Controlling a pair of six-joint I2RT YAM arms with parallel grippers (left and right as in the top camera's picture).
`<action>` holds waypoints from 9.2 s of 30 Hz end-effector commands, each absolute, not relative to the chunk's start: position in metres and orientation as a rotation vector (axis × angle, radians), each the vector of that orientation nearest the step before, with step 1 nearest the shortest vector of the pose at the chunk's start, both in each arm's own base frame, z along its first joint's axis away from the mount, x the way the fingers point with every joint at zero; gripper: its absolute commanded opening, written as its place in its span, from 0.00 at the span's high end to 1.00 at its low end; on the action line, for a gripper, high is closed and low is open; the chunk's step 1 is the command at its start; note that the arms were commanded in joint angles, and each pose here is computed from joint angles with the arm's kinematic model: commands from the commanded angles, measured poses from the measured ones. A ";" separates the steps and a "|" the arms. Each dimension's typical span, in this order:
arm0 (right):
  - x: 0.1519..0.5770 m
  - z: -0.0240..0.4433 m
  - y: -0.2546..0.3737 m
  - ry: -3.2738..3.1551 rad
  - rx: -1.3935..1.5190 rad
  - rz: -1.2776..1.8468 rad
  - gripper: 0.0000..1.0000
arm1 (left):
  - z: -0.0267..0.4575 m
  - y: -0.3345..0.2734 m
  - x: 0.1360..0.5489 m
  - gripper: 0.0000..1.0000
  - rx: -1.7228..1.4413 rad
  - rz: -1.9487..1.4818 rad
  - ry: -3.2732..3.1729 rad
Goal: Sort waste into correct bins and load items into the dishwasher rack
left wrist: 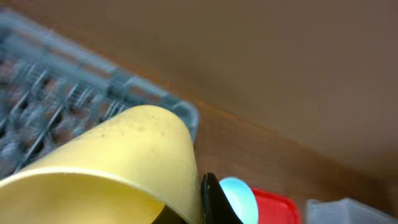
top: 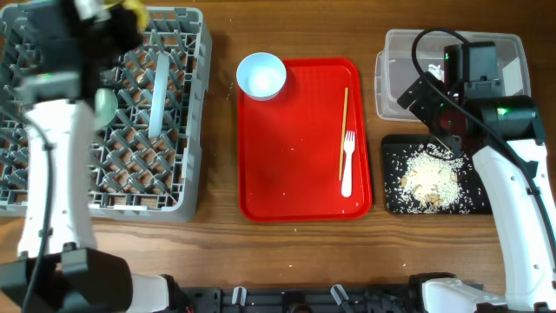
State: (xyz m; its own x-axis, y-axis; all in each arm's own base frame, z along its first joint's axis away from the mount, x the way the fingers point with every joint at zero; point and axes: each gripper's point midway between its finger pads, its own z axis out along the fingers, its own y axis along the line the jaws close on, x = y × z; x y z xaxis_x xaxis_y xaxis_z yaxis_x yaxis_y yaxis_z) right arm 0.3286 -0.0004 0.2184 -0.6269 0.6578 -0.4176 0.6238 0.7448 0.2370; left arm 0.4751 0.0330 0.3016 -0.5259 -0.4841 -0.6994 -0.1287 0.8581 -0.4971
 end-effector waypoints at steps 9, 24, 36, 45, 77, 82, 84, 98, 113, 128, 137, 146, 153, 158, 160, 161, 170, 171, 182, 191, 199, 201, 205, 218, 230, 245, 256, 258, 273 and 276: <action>0.330 0.220 -0.004 2.450 0.967 0.074 0.00 | 0.276 0.133 0.385 0.96 -0.935 -0.941 2.114; 0.330 0.220 -0.004 2.450 0.967 0.074 0.00 | 0.174 0.153 0.370 0.96 -1.033 -1.302 2.003; 0.330 0.220 -0.003 2.451 0.967 0.075 0.00 | 0.140 0.155 0.375 0.85 -1.083 -1.381 2.009; 0.330 0.220 -0.004 2.450 0.967 0.074 0.00 | 0.128 0.182 0.348 0.76 -1.285 -1.334 1.976; 0.330 0.220 -0.004 2.450 0.967 0.074 0.00 | 0.212 0.111 0.406 0.96 -0.808 -0.470 2.182; 0.330 0.220 -0.004 2.451 0.967 0.074 0.00 | 0.175 0.116 0.415 0.96 -0.815 -0.224 2.275; 0.330 0.220 -0.004 2.450 0.967 0.074 0.00 | 0.165 0.121 0.415 0.96 -0.838 -0.212 2.293; 0.330 0.220 -0.004 2.451 0.967 0.074 0.00 | 0.146 0.165 0.378 0.96 -1.113 -0.150 2.300; 0.330 0.220 -0.004 2.450 0.967 0.074 0.00 | 0.142 0.163 0.371 0.96 -1.123 -0.184 2.327; 0.330 0.220 -0.004 2.451 0.967 0.074 0.00 | 0.164 0.163 0.365 0.96 -1.107 -0.161 2.286; 0.330 0.220 -0.004 2.450 0.967 0.074 0.00 | 0.157 0.151 0.342 0.96 -1.156 -0.167 2.367; 0.330 0.220 -0.004 2.451 0.967 0.074 0.00 | 0.148 0.156 0.322 0.96 -1.221 -0.067 2.421; 0.330 0.220 -0.004 2.450 0.967 0.074 0.00 | 0.147 0.166 0.313 0.96 -1.297 -0.075 2.395; 0.330 0.220 -0.004 2.450 0.967 0.074 0.00 | 0.161 0.153 0.317 0.96 -1.288 -0.304 2.349; 0.330 0.220 -0.004 2.451 0.967 0.074 0.00 | 0.169 0.148 0.317 0.96 -1.247 -0.336 2.341; 0.330 0.220 -0.004 2.450 0.967 0.074 0.00 | 0.175 0.147 0.316 0.96 -1.236 -0.335 2.332; 0.330 0.220 -0.004 2.450 0.967 0.074 0.00 | 0.222 0.136 0.266 0.96 -1.264 -0.301 2.241; 0.330 0.220 -0.004 2.450 0.967 0.074 0.00 | 0.222 0.134 0.257 0.96 -1.288 -0.300 2.246; 0.330 0.220 -0.004 2.451 0.967 0.074 0.00 | 0.156 0.141 0.211 0.96 -1.682 -0.166 2.245; 0.330 0.220 -0.004 2.450 0.968 0.074 0.00 | 0.130 0.167 0.234 0.96 -1.709 -0.125 2.155; 0.330 0.220 -0.004 2.450 0.967 0.074 0.00 | 0.120 0.187 0.279 0.96 -1.608 -0.213 2.102; 0.330 0.220 -0.004 2.450 0.967 0.074 0.00 | 0.112 0.192 0.286 0.96 -1.607 -0.213 2.101; 0.330 0.220 -0.004 2.450 0.967 0.074 0.00 | 0.108 0.199 0.294 0.96 -1.594 -0.211 2.088; 0.330 0.220 -0.004 2.451 0.967 0.074 0.00 | 0.162 0.199 0.294 0.96 -1.479 -0.198 1.965; 0.330 0.220 -0.004 2.451 0.967 0.074 0.00 | 0.249 0.130 0.317 0.96 -1.030 -0.302 1.917; 0.330 0.220 -0.004 2.451 0.967 0.074 0.00 | 0.162 0.173 0.347 0.96 -1.172 -0.054 2.065; 0.330 0.220 -0.004 2.450 0.967 0.074 0.00 | 0.156 0.180 0.337 0.96 -1.222 -0.046 2.075; 0.330 0.220 -0.004 2.450 0.967 0.074 0.00 | 0.153 0.182 0.334 0.96 -1.234 -0.027 2.080; 0.330 0.220 -0.004 2.450 0.967 0.074 0.00 | 0.115 0.205 0.321 0.96 -1.352 0.038 2.124; 0.330 0.220 -0.004 2.450 0.967 0.074 0.00 | 0.115 0.205 0.321 0.96 -1.351 0.036 2.124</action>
